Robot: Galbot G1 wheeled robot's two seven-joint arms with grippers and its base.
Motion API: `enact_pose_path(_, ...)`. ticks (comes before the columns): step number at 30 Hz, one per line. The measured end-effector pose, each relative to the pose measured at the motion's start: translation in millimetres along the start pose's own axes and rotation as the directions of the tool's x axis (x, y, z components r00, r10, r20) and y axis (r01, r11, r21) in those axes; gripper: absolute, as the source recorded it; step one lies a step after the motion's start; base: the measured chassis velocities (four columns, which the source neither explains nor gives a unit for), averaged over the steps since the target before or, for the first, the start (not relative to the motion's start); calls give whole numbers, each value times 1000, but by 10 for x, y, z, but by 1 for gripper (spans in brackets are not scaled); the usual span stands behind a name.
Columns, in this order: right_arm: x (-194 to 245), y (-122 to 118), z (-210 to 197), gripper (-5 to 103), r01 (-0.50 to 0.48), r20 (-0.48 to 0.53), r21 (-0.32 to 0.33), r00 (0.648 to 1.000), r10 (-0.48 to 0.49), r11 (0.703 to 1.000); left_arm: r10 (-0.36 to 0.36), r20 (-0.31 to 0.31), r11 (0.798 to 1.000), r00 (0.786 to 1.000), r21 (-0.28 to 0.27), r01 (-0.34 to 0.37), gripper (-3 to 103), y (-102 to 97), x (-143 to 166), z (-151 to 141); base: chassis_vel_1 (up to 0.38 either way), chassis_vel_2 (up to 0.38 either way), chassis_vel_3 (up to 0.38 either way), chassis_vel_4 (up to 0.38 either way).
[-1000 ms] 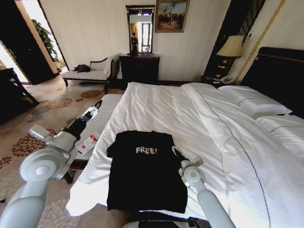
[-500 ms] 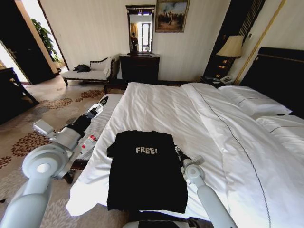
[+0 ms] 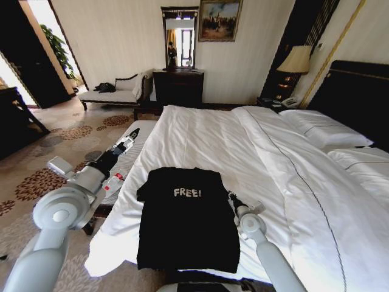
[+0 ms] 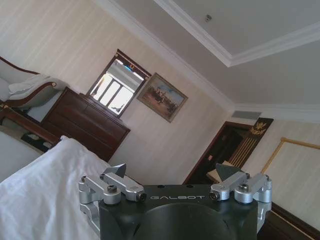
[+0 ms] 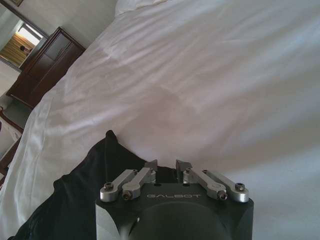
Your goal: Fold the clothes on the bed.
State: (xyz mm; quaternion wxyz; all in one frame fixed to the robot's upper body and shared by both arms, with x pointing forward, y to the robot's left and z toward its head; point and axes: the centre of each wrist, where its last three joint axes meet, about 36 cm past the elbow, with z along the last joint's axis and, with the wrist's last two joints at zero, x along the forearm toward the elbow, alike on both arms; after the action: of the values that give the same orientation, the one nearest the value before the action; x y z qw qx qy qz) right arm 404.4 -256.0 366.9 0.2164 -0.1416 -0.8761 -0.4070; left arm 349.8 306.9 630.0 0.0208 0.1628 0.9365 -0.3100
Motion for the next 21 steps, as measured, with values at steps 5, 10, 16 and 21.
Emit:
enact_pose_path(5, 44, -23, 3, 36, -10, 3, 7, 1000, 10, 1000, -2, 4, 1000, 1000, -6, 2, 100, -17, 42, -11, 0, 0, 0, 0)
enact_pose_path(10, 63, -55, 1, 57, -19, 5, 8, 1000, 19, 1000, -9, 6, 1000, 1000, -8, 9, 100, -19, 72, -11, 0, 0, 0, 0)
enact_pose_path(16, 104, -30, 32, 74, -12, -1, -7, 1000, 12, 1000, -17, 9, 1000, 1000, -13, 17, 100, -28, 117, -8, 0, 0, 0, 0)
enact_pose_path(21, 148, -21, 83, 58, -10, -12, -17, 1000, 10, 1000, -24, 16, 999, 1000, -23, 25, 100, -33, 155, -31, 0, 0, 0, 0)
